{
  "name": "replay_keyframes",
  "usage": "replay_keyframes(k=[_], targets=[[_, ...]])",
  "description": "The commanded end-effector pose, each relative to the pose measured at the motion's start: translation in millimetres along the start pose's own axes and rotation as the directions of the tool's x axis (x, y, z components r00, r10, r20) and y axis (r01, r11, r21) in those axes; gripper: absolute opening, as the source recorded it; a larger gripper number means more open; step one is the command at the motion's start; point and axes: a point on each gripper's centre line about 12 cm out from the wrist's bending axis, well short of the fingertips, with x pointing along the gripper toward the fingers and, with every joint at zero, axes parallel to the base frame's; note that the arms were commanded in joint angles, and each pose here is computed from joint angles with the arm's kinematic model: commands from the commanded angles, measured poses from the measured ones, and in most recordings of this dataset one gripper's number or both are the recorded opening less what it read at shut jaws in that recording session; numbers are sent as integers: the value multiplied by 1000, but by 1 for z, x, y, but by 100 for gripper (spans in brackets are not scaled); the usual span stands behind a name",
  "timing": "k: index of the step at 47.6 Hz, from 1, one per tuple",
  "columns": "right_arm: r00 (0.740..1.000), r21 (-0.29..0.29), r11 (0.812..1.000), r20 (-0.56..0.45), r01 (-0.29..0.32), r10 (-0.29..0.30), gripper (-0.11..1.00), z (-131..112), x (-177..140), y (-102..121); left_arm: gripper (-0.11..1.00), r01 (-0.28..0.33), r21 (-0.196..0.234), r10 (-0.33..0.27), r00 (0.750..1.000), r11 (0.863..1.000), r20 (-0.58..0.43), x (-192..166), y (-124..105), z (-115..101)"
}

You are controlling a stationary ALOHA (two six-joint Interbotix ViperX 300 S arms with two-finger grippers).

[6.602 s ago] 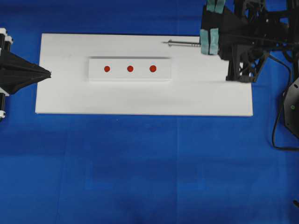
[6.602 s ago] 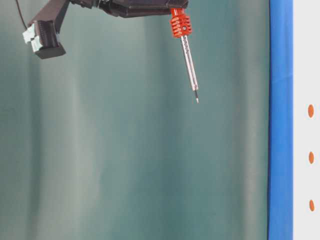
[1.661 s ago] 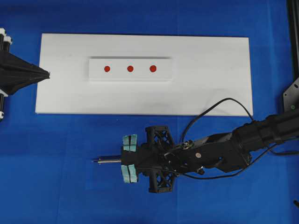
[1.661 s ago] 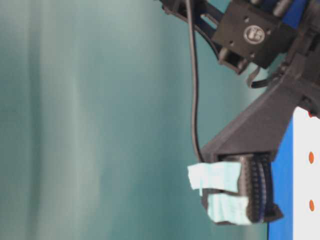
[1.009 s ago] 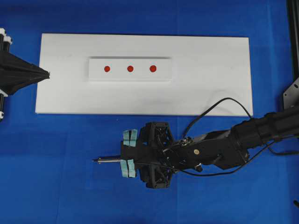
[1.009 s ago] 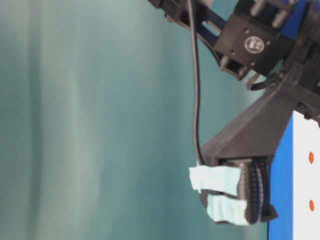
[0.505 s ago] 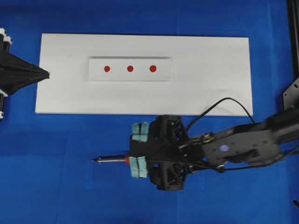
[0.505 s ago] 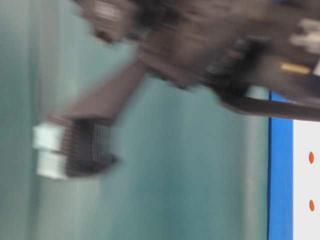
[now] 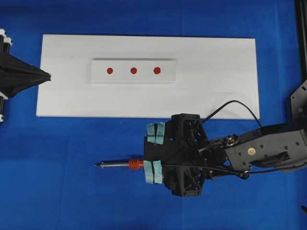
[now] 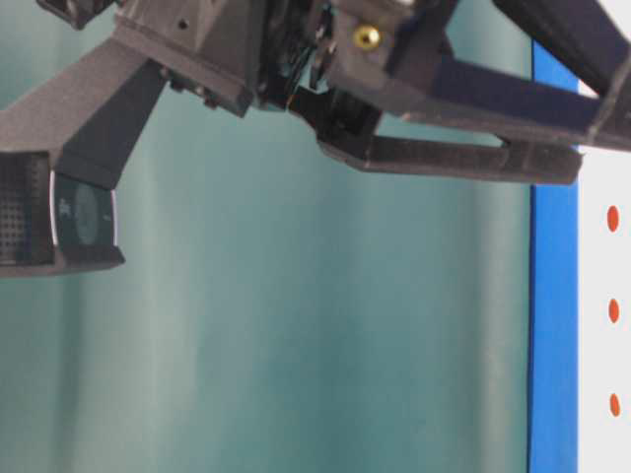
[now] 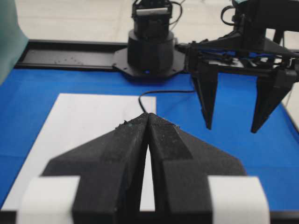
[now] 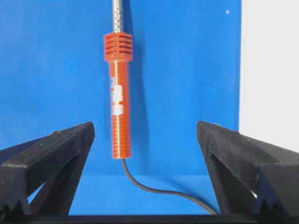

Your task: Touch the tip of the soldering iron to the mark.

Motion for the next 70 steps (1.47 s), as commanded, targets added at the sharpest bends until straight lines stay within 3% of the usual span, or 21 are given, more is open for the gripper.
replay_keyframes(k=[1, 18, 24, 36, 45, 61, 70], targets=[[999, 11, 1000, 53, 4, -5, 95, 15, -17, -12, 0, 2, -3, -2, 1000, 1000, 12, 1, 0, 4], [989, 32, 991, 69, 131, -133, 95, 35, -21, -106, 0, 2, -5, -2, 1000, 1000, 9, 1, 0, 3], [984, 44, 986, 73, 158, -161, 95, 38, -22, -126, 0, 2, -5, -2, 1000, 1000, 8, 1, 0, 3], [982, 52, 985, 91, 164, -168, 95, 36, -33, -134, 0, 2, -5, -2, 1000, 1000, 5, 1, 0, 2], [975, 62, 986, 152, 152, -160, 95, 25, -70, -137, 0, 2, -3, -2, 1000, 1000, -2, 1, 0, 0], [950, 87, 989, 279, 123, -142, 95, -22, -138, -148, 0, 2, -3, -2, 1000, 1000, -3, 1, 0, 0], [910, 102, 989, 389, 109, -140, 93, -49, -181, -157, 0, 2, 9, -2, 1000, 1000, -12, 0, 0, -2]])
